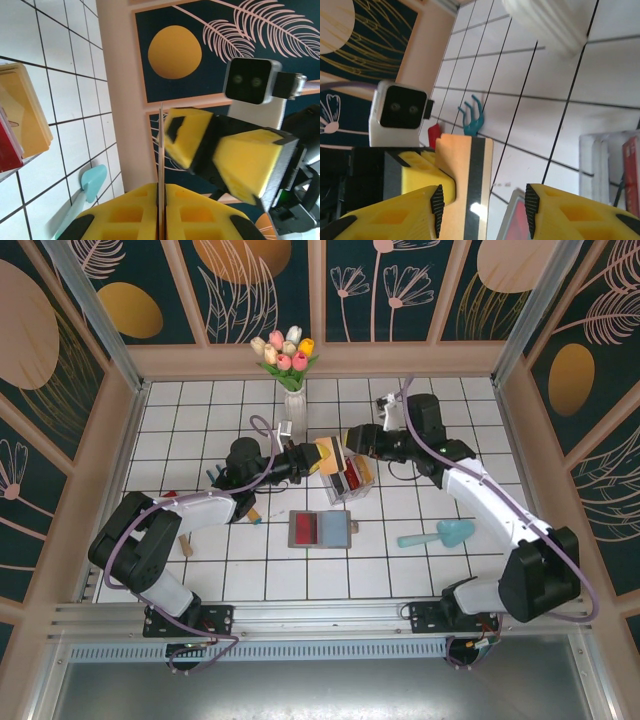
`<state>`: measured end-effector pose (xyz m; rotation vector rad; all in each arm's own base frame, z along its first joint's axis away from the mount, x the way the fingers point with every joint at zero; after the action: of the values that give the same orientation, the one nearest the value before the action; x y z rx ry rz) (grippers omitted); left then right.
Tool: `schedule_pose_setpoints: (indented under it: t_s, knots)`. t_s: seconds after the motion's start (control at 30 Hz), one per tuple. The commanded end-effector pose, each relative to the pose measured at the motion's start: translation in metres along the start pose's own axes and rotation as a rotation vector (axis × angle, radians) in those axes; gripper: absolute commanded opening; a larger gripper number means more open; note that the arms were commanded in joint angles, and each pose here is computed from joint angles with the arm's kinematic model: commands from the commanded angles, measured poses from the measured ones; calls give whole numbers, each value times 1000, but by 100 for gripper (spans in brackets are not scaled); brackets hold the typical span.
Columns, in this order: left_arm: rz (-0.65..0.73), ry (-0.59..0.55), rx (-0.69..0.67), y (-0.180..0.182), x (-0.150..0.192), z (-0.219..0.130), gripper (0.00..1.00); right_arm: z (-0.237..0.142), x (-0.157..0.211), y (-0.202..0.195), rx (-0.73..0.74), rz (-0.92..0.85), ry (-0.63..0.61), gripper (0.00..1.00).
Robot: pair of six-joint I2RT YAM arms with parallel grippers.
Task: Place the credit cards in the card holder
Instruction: Place the credit card in the storage box.
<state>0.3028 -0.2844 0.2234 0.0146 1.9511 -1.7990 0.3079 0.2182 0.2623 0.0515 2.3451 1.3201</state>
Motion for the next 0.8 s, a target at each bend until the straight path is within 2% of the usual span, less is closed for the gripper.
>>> schedule_pose_setpoints:
  t_s: [0.0, 0.33, 0.47, 0.5, 0.57, 0.7, 0.77]
  knots:
    - [52, -10, 75, -22, -8, 2, 12, 7, 6, 8, -82, 19, 58, 49]
    - [63, -15, 136, -34, -10, 2, 12, 26, 15, 1, -122, 51, 153, 44]
    - [57, -9, 164, -36, -9, 2, 14, 30, 16, 4, -157, 50, 176, 33]
    - [54, -10, 169, -36, -9, 2, 15, 31, 16, 3, -148, 51, 169, 27]
    - [53, -12, 181, -38, -9, 1, 16, 30, 14, -3, -111, 54, 147, 21]
    - [56, -12, 185, -39, -8, 0, 20, 26, 10, -12, -67, 61, 114, 11]
    - [58, -12, 186, -39, -8, 0, 21, 24, 9, -15, -62, 70, 102, 10]
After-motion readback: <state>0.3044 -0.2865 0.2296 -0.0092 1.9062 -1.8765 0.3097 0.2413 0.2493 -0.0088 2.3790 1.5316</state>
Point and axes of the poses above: each hand's point on the last joint's axis, 136 mm out from that joint toward the fingers, its own z axis out along the fingers, its own y axis along the line the jaws close on, x = y × z, the point moved 4 cm from there along -z, back along the fingers, and after that the axes turned 12 degrees about z, right-handed, at the moved point
